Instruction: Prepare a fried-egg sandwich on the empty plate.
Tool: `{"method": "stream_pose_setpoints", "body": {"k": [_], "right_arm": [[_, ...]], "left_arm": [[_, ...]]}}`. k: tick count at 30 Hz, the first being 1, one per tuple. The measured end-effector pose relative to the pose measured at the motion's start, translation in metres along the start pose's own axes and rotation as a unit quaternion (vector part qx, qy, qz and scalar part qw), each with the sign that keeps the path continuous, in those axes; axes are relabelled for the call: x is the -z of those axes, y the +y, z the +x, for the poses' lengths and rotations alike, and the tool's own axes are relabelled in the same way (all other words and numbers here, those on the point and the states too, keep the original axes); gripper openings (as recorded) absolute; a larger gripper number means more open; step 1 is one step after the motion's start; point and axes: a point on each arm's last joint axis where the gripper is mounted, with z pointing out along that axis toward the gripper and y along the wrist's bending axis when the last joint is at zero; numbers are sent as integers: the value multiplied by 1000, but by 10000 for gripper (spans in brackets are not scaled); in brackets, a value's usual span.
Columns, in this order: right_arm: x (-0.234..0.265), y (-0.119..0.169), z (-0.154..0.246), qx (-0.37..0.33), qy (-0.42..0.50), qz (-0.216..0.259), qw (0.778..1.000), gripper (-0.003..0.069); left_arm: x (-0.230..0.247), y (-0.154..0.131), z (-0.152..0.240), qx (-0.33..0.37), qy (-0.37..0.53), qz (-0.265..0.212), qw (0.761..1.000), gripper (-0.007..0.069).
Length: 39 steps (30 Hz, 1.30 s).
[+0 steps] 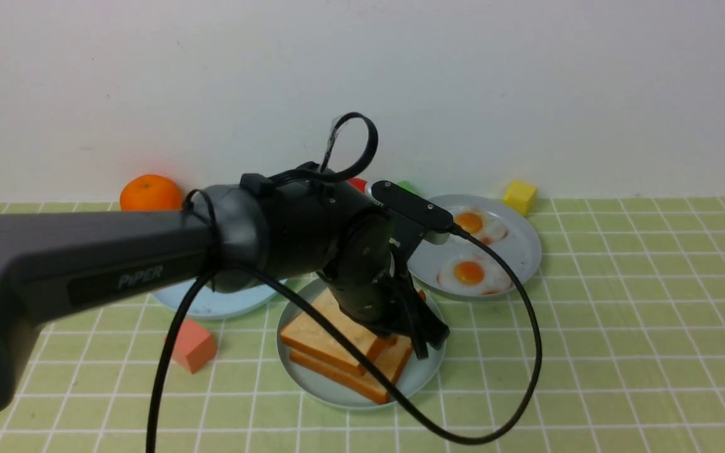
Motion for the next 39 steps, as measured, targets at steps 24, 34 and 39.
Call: {"method": "stream_pose_setpoints", "body": {"k": [24,34,39], "right_arm": [[0,0,2,-3,13,2,1000,67],[5,-1,7,0,13,6,1000,62],[10,-1,13,-6,2,9,1000,11]], "left_arm": [[108,0,-21,68,-103,50,991,64],[285,15,87,71,-342,70,935,-13],[293,17,157,84,-410,84,904,-13]]}}
